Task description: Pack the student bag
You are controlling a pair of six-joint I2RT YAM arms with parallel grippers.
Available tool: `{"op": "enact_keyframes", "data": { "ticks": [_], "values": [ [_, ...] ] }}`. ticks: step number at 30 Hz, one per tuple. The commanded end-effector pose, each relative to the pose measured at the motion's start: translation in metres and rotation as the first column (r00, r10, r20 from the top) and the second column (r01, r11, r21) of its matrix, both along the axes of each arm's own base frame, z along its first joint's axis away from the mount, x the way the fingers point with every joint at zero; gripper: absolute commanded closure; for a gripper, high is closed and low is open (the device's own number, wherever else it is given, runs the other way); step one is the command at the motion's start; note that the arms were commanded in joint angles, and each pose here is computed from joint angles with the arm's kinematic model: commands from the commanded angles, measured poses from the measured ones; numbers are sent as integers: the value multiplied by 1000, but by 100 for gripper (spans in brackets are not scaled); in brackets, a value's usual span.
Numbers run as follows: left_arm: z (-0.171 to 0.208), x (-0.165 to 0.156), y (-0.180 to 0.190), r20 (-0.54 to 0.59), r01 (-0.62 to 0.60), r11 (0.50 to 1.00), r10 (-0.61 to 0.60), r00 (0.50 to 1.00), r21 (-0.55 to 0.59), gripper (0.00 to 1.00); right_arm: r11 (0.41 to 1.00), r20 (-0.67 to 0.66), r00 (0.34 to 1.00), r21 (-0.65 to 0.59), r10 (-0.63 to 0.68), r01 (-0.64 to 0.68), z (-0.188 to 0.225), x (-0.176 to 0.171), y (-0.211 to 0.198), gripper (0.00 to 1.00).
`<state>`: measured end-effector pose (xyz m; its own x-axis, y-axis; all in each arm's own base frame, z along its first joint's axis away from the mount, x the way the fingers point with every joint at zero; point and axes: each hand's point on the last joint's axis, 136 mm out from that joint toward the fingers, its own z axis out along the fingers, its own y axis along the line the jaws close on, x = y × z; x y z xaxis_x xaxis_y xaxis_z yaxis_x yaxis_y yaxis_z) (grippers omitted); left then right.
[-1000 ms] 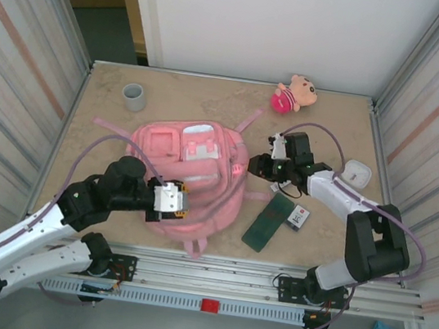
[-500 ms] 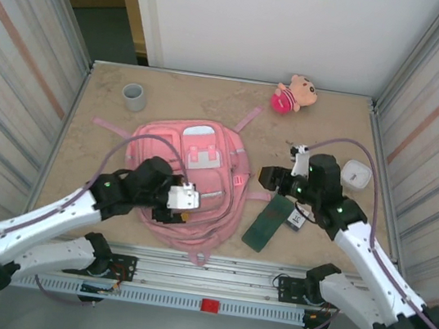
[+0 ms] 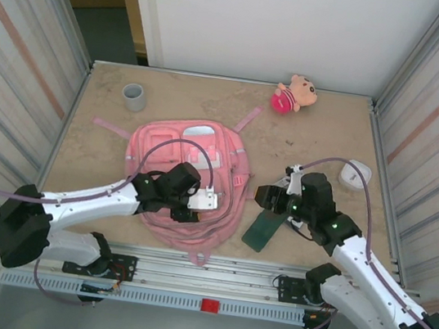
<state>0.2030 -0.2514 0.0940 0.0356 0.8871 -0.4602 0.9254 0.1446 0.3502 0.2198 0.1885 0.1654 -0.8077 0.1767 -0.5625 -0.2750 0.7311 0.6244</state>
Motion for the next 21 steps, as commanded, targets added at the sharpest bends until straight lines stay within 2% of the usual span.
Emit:
{"op": "enact_keyframes", "data": {
  "ticks": [1, 3, 5, 6, 8, 10, 12, 15, 21],
  "values": [
    [1, -1, -14, -1, 33, 997, -33, 999, -63, 24, 999, -9, 1000, 30, 11, -11, -1, -1, 7, 42],
    [-3, 2, -17, 2, 27, 998, -27, 1000, -65, 35, 999, -14, 1000, 41, 14, -13, -2, -2, 10, 41],
    [-6, 8, -19, 12, 16, 999, -16, 1000, -49, 58, 998, -35, 999, 65, 5, -3, -4, -1, 12, 41],
    [-6, 8, -21, 16, 30, 998, -29, 999, -48, 66, 997, -52, 999, 75, -2, 6, -5, -1, 13, 41],
    [-2, 3, -30, 27, 113, 991, -112, 993, -76, 83, 995, -95, 995, 95, -16, 25, -9, 0, 16, 41],
    [10, -10, -43, 55, 238, 961, -233, 971, -141, 95, 994, -123, 992, 107, -16, 29, -11, -1, 20, 42],
    [26, -20, -53, 116, 341, 918, -323, 939, -204, 100, 995, -121, 993, 100, -12, 24, -12, -3, 23, 42],
    [52, -24, -52, 181, 411, 877, -375, 909, -248, 100, 997, -106, 994, 72, -19, 27, -15, -4, 23, 42],
    [75, -33, -26, 287, 500, 843, -438, 852, -197, 100, 994, -138, 990, 106, -6, 21, -18, -4, 30, 41]
  ]
}}
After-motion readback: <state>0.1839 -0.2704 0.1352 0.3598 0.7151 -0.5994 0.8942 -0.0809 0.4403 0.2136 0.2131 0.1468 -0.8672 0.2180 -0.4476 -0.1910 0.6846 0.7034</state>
